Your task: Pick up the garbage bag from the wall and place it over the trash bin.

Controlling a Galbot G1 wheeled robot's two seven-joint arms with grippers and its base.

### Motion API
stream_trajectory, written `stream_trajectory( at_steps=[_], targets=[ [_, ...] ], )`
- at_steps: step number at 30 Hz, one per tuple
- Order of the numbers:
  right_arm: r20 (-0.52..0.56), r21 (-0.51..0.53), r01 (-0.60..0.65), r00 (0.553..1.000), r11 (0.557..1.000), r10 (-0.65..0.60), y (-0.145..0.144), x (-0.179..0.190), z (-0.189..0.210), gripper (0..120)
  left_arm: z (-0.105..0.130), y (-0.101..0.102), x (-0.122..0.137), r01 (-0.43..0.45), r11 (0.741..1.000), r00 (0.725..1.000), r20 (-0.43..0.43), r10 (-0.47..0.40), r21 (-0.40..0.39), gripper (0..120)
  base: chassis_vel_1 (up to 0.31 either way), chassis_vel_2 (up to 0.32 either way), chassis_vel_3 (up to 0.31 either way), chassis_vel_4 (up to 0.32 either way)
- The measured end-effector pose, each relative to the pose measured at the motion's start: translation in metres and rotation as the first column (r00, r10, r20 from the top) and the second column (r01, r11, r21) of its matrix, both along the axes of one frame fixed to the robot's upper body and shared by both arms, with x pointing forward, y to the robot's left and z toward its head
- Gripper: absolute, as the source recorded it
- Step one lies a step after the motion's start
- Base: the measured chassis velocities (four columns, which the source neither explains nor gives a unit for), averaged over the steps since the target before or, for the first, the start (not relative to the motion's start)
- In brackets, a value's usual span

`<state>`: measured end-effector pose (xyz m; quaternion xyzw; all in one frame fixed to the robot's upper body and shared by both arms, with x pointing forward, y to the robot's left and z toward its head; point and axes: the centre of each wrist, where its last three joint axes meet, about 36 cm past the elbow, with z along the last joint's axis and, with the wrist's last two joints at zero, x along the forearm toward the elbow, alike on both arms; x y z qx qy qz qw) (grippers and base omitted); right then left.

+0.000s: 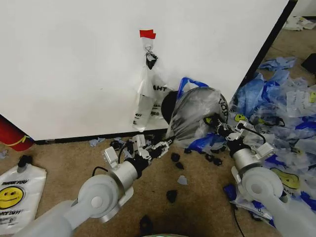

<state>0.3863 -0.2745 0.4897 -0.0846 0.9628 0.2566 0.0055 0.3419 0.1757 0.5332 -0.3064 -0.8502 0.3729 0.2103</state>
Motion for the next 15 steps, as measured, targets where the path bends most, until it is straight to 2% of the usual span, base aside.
stream_trajectory(
  at_steps=[3,8,15],
  targets=[
    [0.001,-0.009,0.003,1.0,1.0,-0.003,0.0004,0.0001,-0.0012,0,0.0007,0.0005,-0.0024,0.007,1.0,1.0,-0.004,-0.007,0.002,79,0.0,0.0,0.0,0.0],
    [-0.004,-0.014,0.006,1.0,1.0,-0.006,0.0012,-0.0005,-0.0035,0,-0.0021,0.0042,-0.0054,-0.003,1.0,1.0,-0.009,0.003,0.016,98,0.0,0.0,0.0,0.0],
    [0.011,-0.043,0.035,0.999,0.998,-0.034,-0.0004,0.0022,-0.0038,0,-0.0077,0.0078,-0.006,-0.033,0.998,0.999,0.004,0.033,0.057,100,0.0,0.0,0.0,0.0]
  ],
)
